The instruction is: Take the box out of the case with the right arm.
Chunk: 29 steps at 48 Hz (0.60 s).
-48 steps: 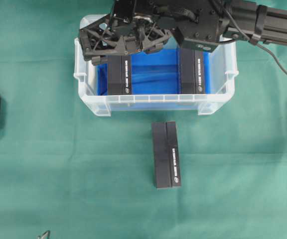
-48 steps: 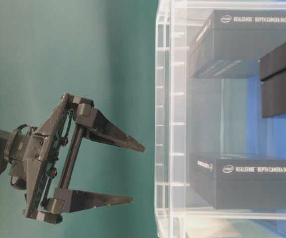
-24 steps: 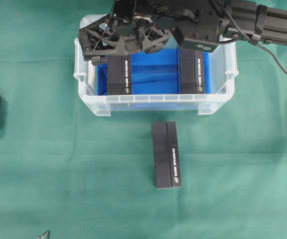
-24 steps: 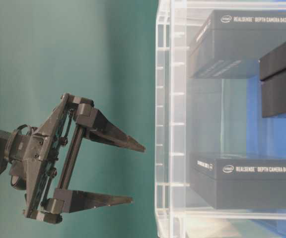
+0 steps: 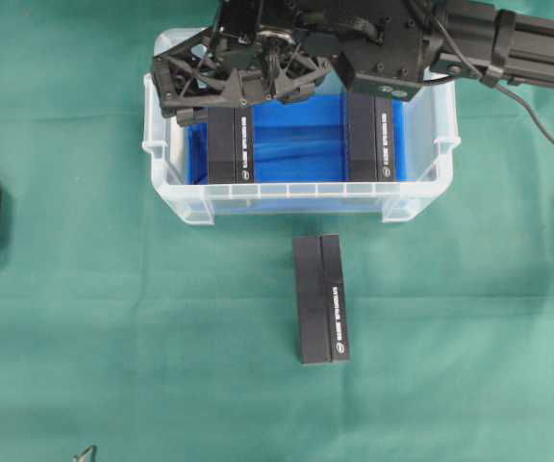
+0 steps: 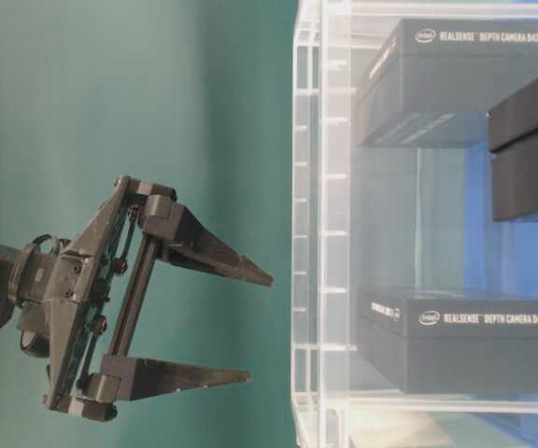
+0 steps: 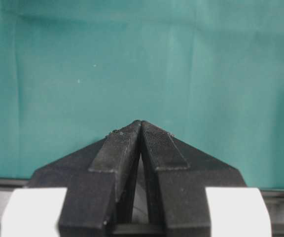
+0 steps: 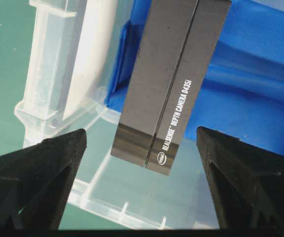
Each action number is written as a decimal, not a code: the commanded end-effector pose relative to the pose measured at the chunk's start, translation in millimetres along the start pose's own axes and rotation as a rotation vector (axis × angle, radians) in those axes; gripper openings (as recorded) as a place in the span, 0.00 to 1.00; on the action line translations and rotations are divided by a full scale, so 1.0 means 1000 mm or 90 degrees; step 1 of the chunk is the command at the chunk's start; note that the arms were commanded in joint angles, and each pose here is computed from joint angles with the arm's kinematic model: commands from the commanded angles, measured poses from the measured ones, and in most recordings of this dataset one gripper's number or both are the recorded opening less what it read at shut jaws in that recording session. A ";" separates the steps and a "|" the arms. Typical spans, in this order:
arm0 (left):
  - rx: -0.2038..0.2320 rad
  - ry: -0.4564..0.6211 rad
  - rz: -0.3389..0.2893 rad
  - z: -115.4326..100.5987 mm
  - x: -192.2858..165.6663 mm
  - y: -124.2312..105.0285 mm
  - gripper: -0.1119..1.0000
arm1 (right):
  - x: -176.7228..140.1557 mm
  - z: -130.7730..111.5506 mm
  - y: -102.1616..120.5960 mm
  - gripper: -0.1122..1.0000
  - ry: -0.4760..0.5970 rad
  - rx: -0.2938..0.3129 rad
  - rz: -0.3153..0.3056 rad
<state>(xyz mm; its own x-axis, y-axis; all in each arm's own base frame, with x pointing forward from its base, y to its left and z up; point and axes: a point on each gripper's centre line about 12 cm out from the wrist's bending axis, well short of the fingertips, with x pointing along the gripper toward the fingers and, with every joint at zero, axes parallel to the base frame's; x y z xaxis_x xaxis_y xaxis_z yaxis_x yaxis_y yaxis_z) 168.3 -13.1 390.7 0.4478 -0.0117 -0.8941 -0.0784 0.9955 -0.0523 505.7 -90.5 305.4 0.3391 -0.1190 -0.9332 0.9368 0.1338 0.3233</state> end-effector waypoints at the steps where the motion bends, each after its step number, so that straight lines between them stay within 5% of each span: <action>1: -0.001 -0.009 0.000 0.003 -0.003 0.000 0.10 | -0.019 0.000 0.005 0.93 -0.008 -0.002 0.032; 29: -0.001 -0.007 0.001 0.003 -0.002 0.000 0.10 | 0.000 -0.001 0.004 0.94 -0.006 -0.007 0.008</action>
<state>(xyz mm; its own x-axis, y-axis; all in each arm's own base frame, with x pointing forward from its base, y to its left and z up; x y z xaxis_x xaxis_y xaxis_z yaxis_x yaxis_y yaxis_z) 168.7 -13.1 390.4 0.4464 -0.0116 -0.8948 -0.0785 0.9956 -0.0520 510.5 -91.0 291.7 0.3144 -0.1190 -0.9418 0.9447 0.1364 0.2982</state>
